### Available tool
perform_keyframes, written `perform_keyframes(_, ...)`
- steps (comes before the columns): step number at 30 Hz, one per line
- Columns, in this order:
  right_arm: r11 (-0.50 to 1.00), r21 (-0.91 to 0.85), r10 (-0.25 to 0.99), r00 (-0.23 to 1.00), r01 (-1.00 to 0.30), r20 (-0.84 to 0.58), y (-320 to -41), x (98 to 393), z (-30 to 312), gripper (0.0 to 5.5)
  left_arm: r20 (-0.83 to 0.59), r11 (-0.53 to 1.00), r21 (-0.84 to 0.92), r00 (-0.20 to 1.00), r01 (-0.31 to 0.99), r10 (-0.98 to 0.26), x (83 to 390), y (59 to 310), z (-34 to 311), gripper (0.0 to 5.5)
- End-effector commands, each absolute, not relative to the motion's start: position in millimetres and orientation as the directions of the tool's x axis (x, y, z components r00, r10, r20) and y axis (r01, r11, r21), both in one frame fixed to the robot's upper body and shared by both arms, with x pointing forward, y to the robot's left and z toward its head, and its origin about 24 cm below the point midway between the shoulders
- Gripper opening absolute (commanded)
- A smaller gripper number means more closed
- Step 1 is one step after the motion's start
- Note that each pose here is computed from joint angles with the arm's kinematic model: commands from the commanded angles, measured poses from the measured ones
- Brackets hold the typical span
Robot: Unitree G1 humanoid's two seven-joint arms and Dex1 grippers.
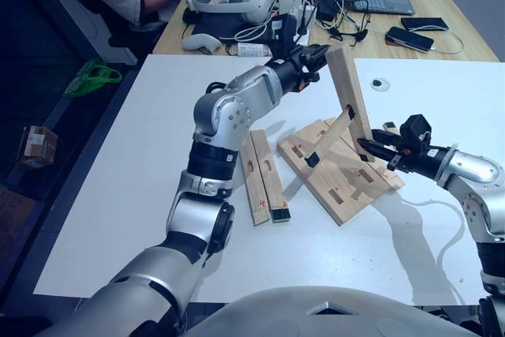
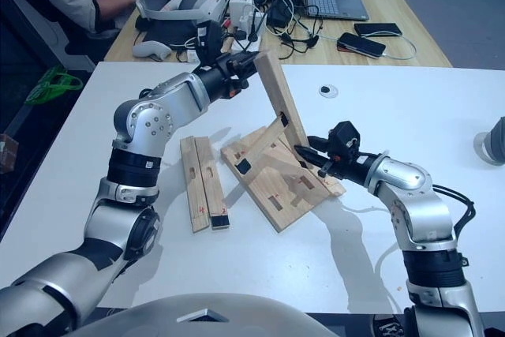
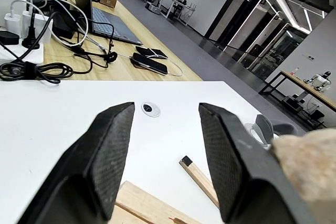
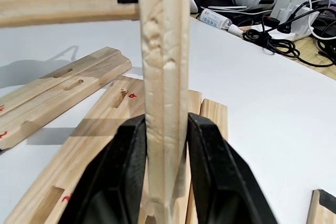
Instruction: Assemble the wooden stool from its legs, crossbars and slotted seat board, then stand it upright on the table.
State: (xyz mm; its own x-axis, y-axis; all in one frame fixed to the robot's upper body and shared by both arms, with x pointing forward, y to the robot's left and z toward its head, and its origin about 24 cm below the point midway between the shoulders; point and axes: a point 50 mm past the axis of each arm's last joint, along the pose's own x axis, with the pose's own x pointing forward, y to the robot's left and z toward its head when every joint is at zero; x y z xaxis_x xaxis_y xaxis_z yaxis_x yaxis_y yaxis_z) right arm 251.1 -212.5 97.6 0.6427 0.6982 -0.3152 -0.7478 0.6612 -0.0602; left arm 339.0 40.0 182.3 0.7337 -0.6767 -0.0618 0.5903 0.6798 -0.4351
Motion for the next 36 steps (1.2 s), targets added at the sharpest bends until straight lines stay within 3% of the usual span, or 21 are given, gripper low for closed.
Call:
perform_keyframes(1,0.659,-0.085,0.700,0.650,-0.747,-0.296,-207,262,102,1.02,-0.064,0.636,-0.467,0.694,0.614,-0.717,320,27,180,2.26)
perform_keyframes(7,0.625,-0.109,0.721,0.625,-0.773,-0.297,-199,271,101,1.02,-0.059,0.590,-0.482,0.648,0.648,-0.759,301,11,179,2.26)
perform_keyframes(25,0.656,-0.159,0.682,0.669,-0.738,-0.294,-189,293,103,1.02,-0.034,0.565,-0.461,0.622,0.685,-0.782,298,9,185,2.26)
perform_keyframes(30,0.719,-0.103,0.650,0.717,-0.688,-0.252,-201,288,113,1.02,-0.027,0.596,-0.472,0.665,0.649,-0.746,304,18,184,2.26)
perform_keyframes(36,0.820,0.142,0.572,0.805,-0.555,-0.156,-234,253,117,1.02,0.017,0.657,-0.509,0.769,0.557,-0.639,320,46,189,2.26)
